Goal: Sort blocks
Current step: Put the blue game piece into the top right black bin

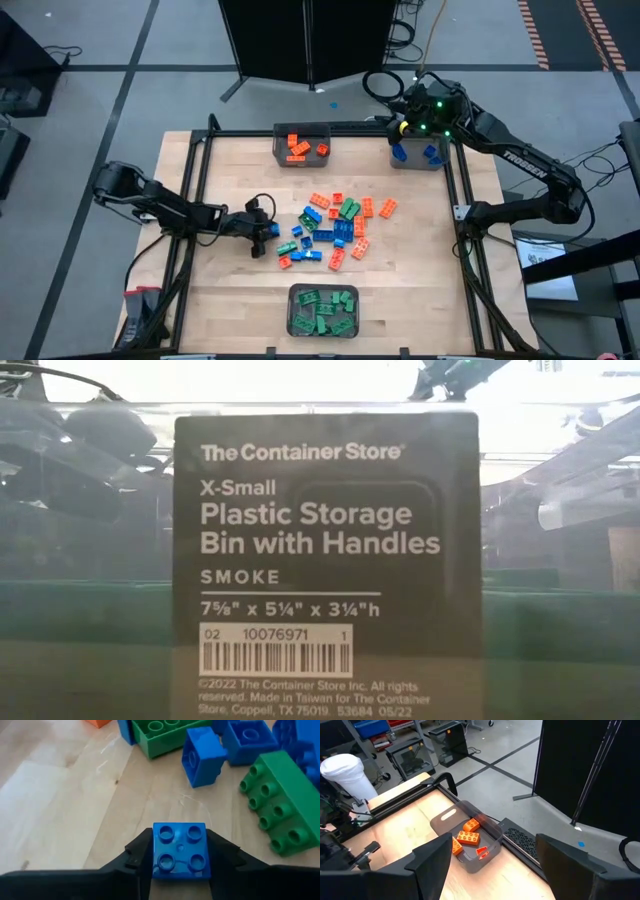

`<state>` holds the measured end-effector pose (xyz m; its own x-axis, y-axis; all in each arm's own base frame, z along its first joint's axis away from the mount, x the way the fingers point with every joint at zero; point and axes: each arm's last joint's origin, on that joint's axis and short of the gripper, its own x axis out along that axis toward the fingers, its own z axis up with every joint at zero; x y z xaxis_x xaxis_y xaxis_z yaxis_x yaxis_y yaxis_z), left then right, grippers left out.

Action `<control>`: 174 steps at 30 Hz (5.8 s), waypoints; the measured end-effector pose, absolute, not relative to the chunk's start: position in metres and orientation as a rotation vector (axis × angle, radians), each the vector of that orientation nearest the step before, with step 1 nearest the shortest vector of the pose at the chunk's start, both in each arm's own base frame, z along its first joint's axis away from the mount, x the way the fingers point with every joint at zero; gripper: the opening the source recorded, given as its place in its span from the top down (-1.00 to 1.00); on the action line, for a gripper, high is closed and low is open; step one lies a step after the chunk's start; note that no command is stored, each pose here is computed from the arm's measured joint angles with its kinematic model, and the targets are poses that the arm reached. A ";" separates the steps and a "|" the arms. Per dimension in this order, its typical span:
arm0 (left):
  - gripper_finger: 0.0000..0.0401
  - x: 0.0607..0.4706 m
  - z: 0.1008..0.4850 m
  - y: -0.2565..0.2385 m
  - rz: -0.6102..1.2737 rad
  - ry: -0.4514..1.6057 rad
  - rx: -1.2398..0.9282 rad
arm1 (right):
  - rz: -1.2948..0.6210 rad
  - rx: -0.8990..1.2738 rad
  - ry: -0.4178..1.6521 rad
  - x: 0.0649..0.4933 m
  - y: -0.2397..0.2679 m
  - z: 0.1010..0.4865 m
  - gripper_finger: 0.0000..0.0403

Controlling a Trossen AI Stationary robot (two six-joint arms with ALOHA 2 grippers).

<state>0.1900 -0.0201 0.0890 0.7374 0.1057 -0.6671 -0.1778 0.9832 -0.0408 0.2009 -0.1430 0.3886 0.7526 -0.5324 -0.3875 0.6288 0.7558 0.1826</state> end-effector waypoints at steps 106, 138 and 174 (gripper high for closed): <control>0.38 0.327 0.371 0.002 0.003 -0.496 -0.592 | -0.244 -0.780 -0.162 0.317 -0.004 0.411 0.05; -0.34 0.214 0.416 0.062 0.375 -0.241 -0.256 | -0.921 -0.287 0.186 0.216 -0.125 0.410 0.36; -0.34 0.160 0.249 0.074 0.601 -0.103 -0.586 | -1.276 0.732 0.478 0.154 -0.196 0.155 -0.31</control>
<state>0.1600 0.0736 0.2489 0.8249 0.5603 -0.0748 -0.5035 0.6682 -0.5477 0.1536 -0.1957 0.1554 0.2423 -0.6817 -0.6903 0.9675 0.1169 0.2241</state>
